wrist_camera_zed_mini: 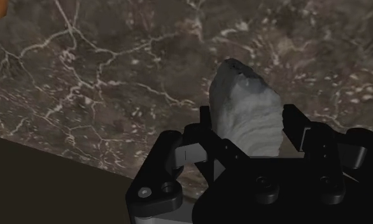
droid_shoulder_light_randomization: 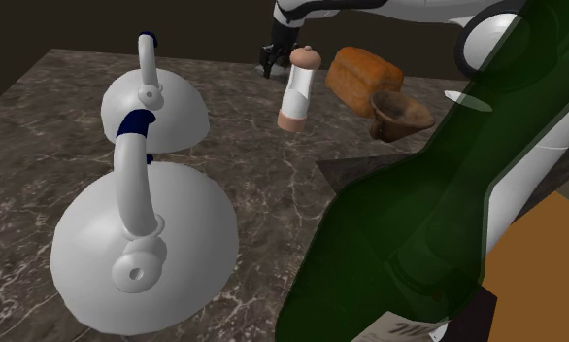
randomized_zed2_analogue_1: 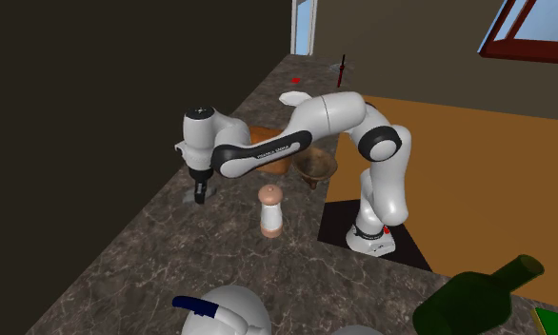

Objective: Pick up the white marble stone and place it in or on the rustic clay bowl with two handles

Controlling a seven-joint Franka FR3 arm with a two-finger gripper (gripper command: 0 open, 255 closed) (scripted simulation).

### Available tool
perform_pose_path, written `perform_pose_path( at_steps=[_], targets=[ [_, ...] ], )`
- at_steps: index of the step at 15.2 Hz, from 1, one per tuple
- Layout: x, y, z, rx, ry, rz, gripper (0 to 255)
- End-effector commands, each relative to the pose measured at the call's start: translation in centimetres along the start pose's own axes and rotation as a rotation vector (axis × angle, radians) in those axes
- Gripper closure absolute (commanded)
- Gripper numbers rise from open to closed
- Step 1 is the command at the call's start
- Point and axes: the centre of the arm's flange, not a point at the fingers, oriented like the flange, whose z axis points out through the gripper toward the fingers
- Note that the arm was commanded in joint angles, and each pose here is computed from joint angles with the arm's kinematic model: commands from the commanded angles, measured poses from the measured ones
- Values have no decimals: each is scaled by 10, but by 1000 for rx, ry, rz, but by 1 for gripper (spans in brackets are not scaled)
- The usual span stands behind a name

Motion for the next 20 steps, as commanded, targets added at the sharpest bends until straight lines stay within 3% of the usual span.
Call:
perform_pose_path(
  at_steps=[1,20],
  targets=[
    [2,1,-10,0,0,0,255],
    [23,8,-108,0,0,0,255]
  ],
)
